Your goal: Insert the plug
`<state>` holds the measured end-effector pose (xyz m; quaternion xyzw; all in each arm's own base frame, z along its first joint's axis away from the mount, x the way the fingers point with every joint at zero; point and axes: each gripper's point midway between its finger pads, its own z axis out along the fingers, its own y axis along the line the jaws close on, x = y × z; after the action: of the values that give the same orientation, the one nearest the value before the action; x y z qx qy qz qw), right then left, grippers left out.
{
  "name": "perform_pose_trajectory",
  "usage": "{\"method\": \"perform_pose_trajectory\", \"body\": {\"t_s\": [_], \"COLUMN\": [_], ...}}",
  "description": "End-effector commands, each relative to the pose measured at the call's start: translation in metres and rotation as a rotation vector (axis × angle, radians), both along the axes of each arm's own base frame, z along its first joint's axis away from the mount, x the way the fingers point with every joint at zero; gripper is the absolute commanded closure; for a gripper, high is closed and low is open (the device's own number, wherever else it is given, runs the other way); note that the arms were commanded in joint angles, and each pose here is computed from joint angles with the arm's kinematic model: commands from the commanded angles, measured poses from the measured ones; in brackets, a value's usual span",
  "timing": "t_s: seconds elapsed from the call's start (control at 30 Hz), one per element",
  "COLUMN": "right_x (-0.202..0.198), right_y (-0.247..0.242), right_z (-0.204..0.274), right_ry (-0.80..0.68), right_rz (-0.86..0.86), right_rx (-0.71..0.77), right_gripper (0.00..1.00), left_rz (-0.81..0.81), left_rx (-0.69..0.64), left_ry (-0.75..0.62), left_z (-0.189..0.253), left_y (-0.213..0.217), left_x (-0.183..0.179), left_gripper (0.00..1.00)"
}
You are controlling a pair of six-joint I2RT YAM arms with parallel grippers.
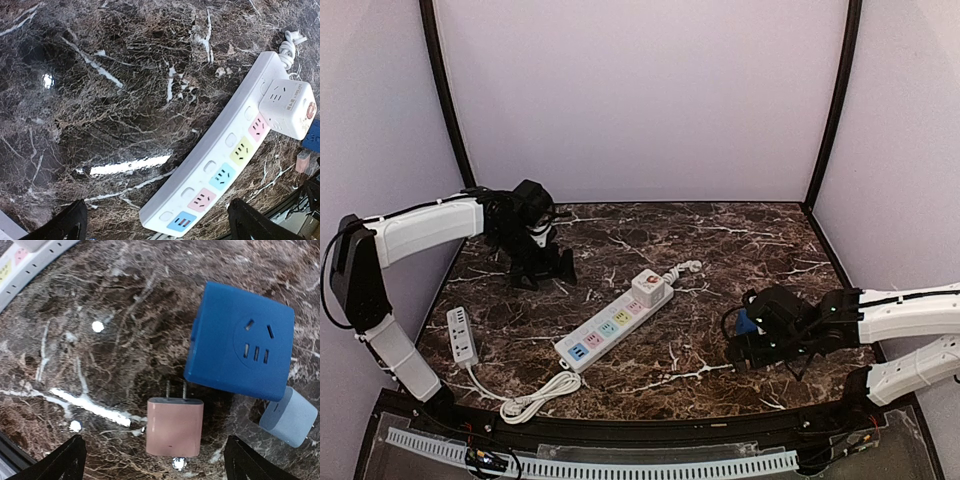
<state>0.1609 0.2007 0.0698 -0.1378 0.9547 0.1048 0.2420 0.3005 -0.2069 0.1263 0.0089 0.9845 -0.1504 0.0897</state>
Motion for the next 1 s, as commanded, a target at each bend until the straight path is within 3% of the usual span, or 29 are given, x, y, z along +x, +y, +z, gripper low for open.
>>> {"method": "perform_pose_trajectory", "body": {"t_s": [0.0, 0.67, 0.97], "right_x": [-0.006, -0.012, -0.012], "right_y": [-0.022, -0.015, -0.009], "right_z": [-0.022, -0.05, -0.055], "right_ry": [0.025, 0.043, 0.05], "right_rz": [-0.105, -0.017, 0.0], "right_rx": [-0.072, -0.065, -0.069], "right_gripper": [0.06, 0.27, 0.44], "left_rz": [0.017, 0.062, 0.07], "left_rx": [0.01, 0.005, -0.019], "left_ry": [0.001, -0.019, -0.016], "left_z": [0.004, 0.018, 0.016], "left_y": [0.01, 0.03, 0.028], "left_x": [-0.015, -0.043, -0.046], "left_gripper": [0.01, 0.05, 0.06]}}
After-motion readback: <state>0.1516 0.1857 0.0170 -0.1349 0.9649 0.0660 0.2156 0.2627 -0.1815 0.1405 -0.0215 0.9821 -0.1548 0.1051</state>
